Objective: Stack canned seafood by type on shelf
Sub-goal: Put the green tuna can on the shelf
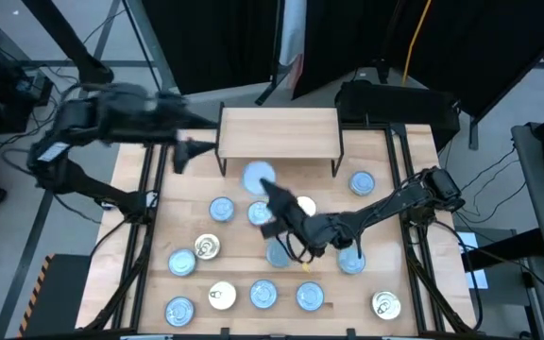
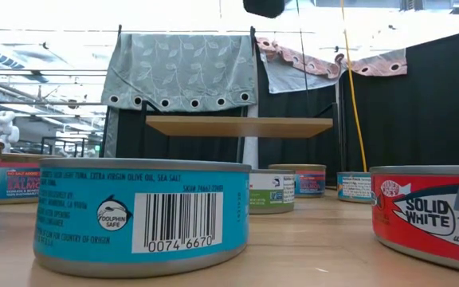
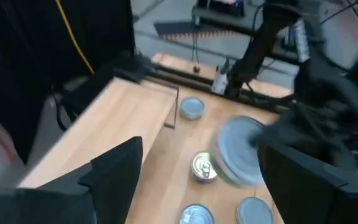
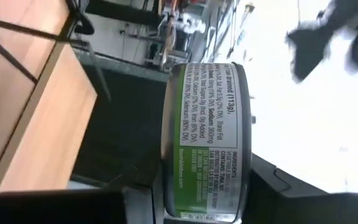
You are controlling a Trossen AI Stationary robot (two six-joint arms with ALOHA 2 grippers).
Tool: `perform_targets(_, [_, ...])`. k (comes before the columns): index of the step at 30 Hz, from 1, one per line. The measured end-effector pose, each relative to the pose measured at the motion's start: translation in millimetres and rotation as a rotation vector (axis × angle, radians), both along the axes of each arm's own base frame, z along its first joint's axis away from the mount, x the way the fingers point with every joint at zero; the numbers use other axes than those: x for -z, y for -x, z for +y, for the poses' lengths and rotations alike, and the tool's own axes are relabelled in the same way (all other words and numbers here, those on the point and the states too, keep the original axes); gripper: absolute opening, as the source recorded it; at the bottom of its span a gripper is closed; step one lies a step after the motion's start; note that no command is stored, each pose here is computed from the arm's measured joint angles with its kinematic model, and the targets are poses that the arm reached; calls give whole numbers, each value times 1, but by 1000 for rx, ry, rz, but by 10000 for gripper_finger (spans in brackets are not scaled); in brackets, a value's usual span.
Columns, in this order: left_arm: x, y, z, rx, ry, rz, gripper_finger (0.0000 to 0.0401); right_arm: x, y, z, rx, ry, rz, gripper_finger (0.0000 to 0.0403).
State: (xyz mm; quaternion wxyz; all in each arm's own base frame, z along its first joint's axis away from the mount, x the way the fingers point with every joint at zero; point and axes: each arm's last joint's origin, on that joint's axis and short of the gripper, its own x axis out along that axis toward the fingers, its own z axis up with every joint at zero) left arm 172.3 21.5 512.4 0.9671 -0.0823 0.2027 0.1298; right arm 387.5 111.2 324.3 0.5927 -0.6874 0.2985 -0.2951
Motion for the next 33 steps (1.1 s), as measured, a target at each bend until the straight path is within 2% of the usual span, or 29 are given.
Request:
perform_targets(3, [3,17,-12,12,-15,-20,313,-14,17,-16,32,-19,-38,125])
perform_targets(6, [19,19,-25,33,-37,-38,313,-42,47,-43,75,-48,-121,125])
perform_targets(8, [36,13,-33,51,-72,-43,313,-66,76,-67,117,-108,-256,125])
perform_targets(10, [56,4,-39,62,-107,-41,313,-83,107,-90,140,-217,-463,125])
perform_targets(12, [78,-4,-43,62,-126,-28,313,-83,133,-107,120,-312,-574,125])
perform_targets(15, [105,-12,-50,45,-124,-24,313,-63,155,-124,87,-430,-557,125])
perform_targets(18, [129,-20,-54,11,-122,-16,313,-38,158,-134,48,-545,-473,125])
perform_targets(20, [141,-24,-55,-2,-127,-11,313,-26,157,-142,52,-577,-433,125])
perform_targets(25, [156,-32,-57,-18,-124,-46,313,10,132,-164,206,-578,-338,126])
perform_targets(29, [158,-34,-57,-20,-115,-82,313,3,107,-174,257,-631,-409,126])
perform_targets(33, [158,-34,-57,-21,-116,-79,313,13,94,-191,377,-652,-231,126])
